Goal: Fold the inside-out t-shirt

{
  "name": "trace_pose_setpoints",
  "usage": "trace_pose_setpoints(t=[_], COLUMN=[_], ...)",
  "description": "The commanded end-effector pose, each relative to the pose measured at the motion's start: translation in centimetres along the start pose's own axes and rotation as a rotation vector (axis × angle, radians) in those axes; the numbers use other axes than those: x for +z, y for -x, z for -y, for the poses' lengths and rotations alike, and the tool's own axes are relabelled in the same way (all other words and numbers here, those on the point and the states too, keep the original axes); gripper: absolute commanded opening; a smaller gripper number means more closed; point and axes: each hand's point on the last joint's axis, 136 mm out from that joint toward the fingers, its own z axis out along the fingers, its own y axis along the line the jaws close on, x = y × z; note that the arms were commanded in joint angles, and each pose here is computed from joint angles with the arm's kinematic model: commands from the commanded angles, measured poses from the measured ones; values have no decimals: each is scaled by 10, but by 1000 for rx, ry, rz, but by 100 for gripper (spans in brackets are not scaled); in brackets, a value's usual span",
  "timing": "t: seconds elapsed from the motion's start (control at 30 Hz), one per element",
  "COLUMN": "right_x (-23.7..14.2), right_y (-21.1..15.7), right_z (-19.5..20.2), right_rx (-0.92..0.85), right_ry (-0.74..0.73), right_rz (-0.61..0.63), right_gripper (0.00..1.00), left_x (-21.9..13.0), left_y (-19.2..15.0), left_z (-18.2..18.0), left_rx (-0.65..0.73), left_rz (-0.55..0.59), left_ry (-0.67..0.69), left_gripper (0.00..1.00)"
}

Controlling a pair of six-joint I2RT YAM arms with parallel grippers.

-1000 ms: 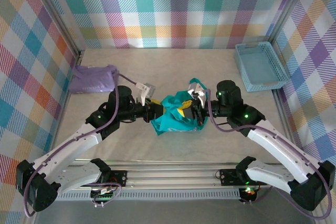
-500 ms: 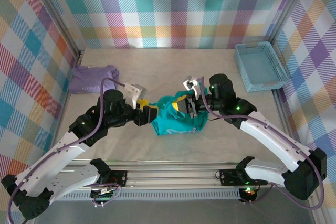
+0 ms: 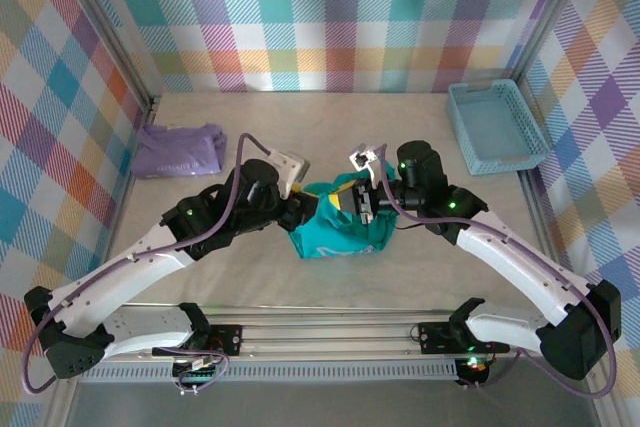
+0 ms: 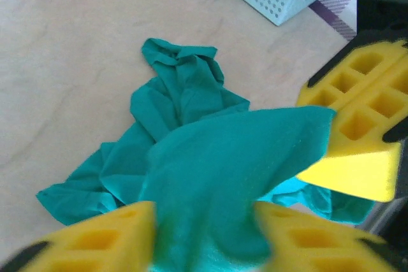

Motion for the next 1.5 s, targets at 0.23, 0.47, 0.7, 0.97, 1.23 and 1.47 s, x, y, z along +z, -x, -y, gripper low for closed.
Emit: trace_pose_setpoints(t=[0.23,0.47,0.7,0.97,1.23,1.47], right_x=[-15,-23,-36,-26,-14,-22], right_y=[5,-7,-36,-51,-61,-50], right_z=[3,12,22,29,47,42], right_rx=[-89,-146,-137,-161,-223,-275], right_ry=[-87,-149,-216,-193,-216,-228], right_rz=[-15,-109,-216,-170,-190,-141], right_gripper=[0,10,37,45,47,7], left_x=[-23,-38,-31,-22,-21,-18], left_y=[9,12,18,20,19,18], left_z=[15,23,12,11,9,-12], left_rx=[-6,-67,-133,-141,-147,-187], left_rz=[37,28,22,9,11,16], left_ry=[-142,-323,-293,-279,-273,-147], left_gripper=[0,0,0,0,0,0])
